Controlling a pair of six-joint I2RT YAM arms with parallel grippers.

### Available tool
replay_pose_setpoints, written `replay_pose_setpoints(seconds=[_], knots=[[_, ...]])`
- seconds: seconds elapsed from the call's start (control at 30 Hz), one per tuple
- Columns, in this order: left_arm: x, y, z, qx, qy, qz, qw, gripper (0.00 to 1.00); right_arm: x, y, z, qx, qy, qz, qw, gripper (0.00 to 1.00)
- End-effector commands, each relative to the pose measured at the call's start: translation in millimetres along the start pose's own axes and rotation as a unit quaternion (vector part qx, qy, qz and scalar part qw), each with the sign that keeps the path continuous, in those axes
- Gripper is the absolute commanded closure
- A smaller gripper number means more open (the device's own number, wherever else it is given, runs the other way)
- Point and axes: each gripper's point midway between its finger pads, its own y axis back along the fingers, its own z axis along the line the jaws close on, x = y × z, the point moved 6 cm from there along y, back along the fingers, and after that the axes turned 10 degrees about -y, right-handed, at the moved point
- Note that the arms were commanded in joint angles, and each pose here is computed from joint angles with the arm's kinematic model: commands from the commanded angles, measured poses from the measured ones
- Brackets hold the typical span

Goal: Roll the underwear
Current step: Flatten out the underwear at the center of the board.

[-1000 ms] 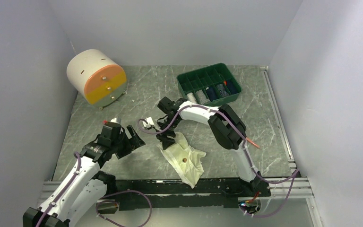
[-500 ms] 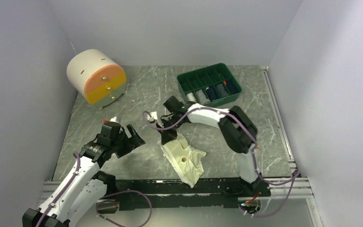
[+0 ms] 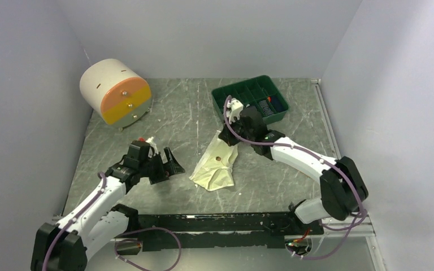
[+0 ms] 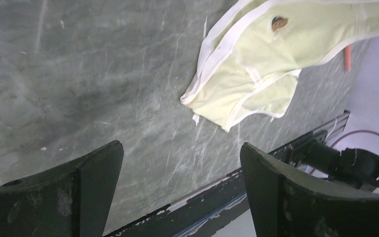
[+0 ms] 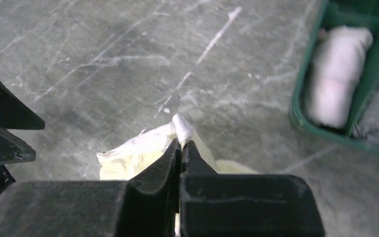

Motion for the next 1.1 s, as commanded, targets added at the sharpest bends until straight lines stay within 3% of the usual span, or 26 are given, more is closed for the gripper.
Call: replay_pose_setpoints(seconds=[0.0, 0.23, 0.47, 0.67, 0.97, 1.07], knots=[[4, -11, -4, 0.053, -0.036, 0.020, 0.998, 0.07, -1, 20, -13, 0.083, -0.079, -0.053, 0.992, 0.98], [8, -28, -5, 0.031, -0.040, 0.050, 0.997, 0.19, 6, 31, -14, 0.085, -0.106, -0.051, 0.989, 0.98], [27, -51, -23, -0.043, -0.092, 0.083, 0.991, 0.29, 8, 33, -12, 0.083, -0.113, -0.047, 0.989, 0.97], [16, -69, -24, -0.085, -0.108, 0.069, 0.988, 0.30, 5, 35, -10, 0.080, -0.102, -0.039, 0.991, 0.96], [28, -87, -27, -0.093, -0.117, 0.109, 0.983, 0.55, 3, 35, -9, 0.079, -0.103, -0.035, 0.991, 0.96], [34, -93, -22, -0.119, -0.120, 0.120, 0.978, 0.58, 1, 36, -8, 0.076, -0.102, -0.036, 0.991, 0.96]])
